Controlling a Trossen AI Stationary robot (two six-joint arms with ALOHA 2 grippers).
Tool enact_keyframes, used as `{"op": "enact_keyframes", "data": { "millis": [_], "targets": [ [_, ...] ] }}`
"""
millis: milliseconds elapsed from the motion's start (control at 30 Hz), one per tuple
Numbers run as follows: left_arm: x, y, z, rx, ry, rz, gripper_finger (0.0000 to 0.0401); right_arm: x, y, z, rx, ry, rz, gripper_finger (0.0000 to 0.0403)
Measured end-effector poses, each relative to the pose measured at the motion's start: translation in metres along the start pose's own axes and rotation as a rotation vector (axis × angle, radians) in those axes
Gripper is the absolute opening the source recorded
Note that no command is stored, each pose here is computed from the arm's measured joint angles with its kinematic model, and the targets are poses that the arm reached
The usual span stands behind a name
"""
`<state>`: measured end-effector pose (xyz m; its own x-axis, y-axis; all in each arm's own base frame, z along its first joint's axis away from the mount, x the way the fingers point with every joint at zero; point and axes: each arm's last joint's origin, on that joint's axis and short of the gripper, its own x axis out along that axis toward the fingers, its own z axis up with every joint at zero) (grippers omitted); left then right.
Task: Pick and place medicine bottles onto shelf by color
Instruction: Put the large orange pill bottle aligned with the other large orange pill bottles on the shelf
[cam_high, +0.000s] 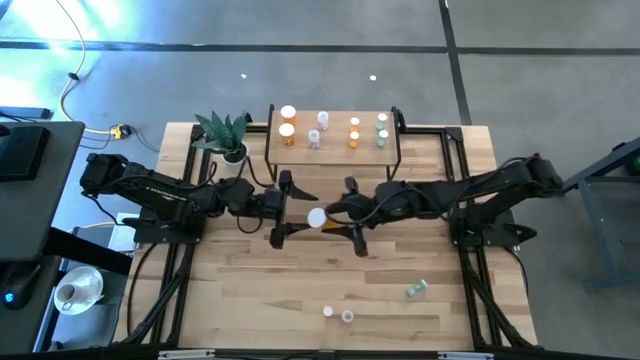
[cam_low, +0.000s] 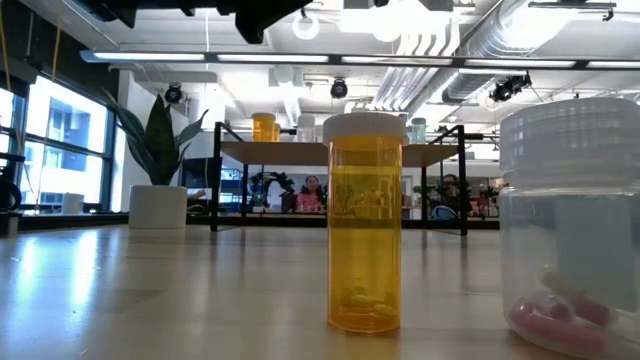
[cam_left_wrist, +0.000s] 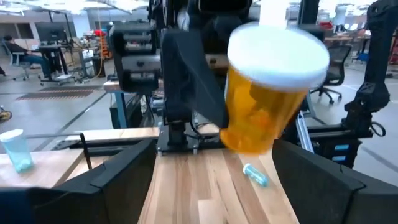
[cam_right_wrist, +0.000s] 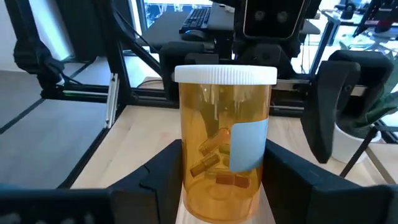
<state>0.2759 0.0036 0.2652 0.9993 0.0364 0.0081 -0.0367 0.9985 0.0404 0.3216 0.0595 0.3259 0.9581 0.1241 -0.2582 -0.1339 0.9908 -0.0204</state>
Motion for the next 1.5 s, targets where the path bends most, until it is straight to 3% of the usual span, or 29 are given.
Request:
{"op": "enact_keyframes", "data": {
  "millis": [267, 833, 1300, 1500],
  "targets": [
    [0.000, -0.002, 0.004, 0.006, -0.040, -0.069, 0.0312, 0.013, -0.001, -0.006, -0.017, -0.010, -0.049, 0.0174],
    [0.000, -0.001, 0.004, -0.009, -0.038, -0.049, 0.0309, 0.028, -0.003, -0.011, -0.073, -0.041, -0.115, 0.0174],
    [0.000, -0.001, 0.003, -0.003, -0.036, -0.038, 0.0243, 0.028, -0.003, -0.011, -0.075, -0.044, -0.122, 0.0173],
    [0.000, -0.001, 0.003, 0.000, -0.036, -0.040, 0.0237, 0.028, -0.003, -0.011, -0.075, -0.042, -0.122, 0.0173]
  ]
}}
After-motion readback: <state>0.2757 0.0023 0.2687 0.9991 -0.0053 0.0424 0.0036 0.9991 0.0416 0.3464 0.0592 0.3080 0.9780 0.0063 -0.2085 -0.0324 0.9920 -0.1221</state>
